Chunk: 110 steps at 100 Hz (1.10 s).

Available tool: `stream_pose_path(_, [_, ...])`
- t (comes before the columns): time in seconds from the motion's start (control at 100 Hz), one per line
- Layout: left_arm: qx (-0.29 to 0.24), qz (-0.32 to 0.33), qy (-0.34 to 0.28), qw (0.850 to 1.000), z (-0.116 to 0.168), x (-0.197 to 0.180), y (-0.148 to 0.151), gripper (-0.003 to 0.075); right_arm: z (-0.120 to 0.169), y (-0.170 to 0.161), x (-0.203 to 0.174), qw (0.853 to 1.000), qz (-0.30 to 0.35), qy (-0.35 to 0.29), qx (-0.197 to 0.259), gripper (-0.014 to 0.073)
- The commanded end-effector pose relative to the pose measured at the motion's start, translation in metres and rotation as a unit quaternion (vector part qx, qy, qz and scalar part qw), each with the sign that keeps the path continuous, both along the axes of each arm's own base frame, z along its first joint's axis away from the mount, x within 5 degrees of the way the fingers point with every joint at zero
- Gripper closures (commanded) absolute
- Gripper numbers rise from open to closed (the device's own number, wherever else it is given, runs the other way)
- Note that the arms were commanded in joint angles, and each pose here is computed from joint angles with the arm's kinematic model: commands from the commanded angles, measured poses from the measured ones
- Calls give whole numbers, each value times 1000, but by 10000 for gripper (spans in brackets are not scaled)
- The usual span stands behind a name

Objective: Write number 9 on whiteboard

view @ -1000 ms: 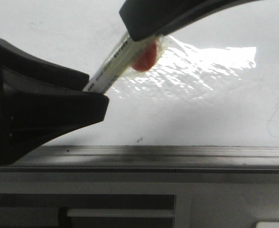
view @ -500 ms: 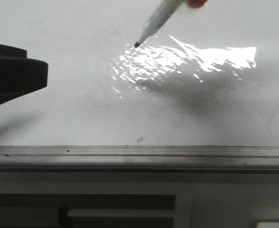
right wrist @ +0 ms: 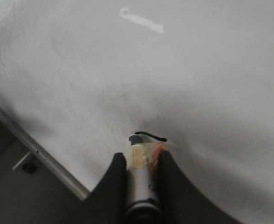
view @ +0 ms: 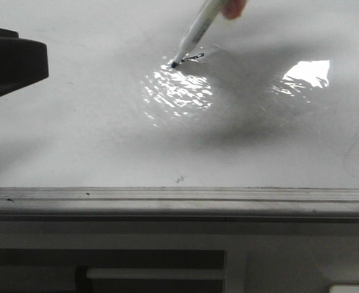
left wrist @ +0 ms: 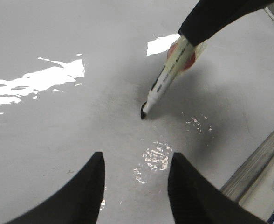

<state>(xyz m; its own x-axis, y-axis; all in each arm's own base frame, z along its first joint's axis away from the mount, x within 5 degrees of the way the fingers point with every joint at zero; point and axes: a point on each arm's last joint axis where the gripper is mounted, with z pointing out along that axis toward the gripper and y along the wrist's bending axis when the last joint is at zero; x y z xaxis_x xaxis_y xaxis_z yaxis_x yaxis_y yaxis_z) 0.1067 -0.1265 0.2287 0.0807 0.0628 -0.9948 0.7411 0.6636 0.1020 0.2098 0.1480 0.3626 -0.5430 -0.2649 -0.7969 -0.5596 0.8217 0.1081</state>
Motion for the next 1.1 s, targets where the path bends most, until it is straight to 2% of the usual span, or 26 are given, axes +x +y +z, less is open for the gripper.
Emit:
stream_pose_path(0.0, [-48,2,-40,998,17,1,-1,426,3,1,2,999,8,10,-30,664])
stream_pose_path(0.05, [-48,2,-40,998,17,1,-1,426,2,-1,0,999,9,15,-46,664])
stream_pose_path(0.11, [-48,2,-40,998,17,1,-1,426,9,-7,-2,999,3,-8,-51,664])
stream_pose_path(0.27, [-47,2,-40,998,17,1,-1,426,37,-17,-1,997,-20,-69,-12,664])
stream_pose_path(0.39, [-47,2,-40,998,17,1,-1,426,45,-17,2,996,-25,-90,0,664])
stream_pose_path(0.47, [-48,2,-39,998,17,1,-1,426,40,-19,-1,998,-23,-63,-17,664])
stream_pose_path(0.62, [-47,2,-38,998,17,1,-1,426,-5,-16,-8,998,-13,32,-45,664])
stream_pose_path(0.71, [-47,2,-38,998,17,1,-1,426,-21,-15,-11,998,-13,55,-27,664])
stream_pose_path(0.81, [-40,-9,-48,998,17,0,-2,426,-15,-15,-15,999,-13,46,-8,664])
stream_pose_path(0.96, [19,-89,-107,990,14,-12,-12,426,3,-12,-33,999,9,11,32,664])
stream_pose_path(1.09, [23,-98,-77,992,7,-10,-16,426,2,3,-44,998,50,18,35,664])
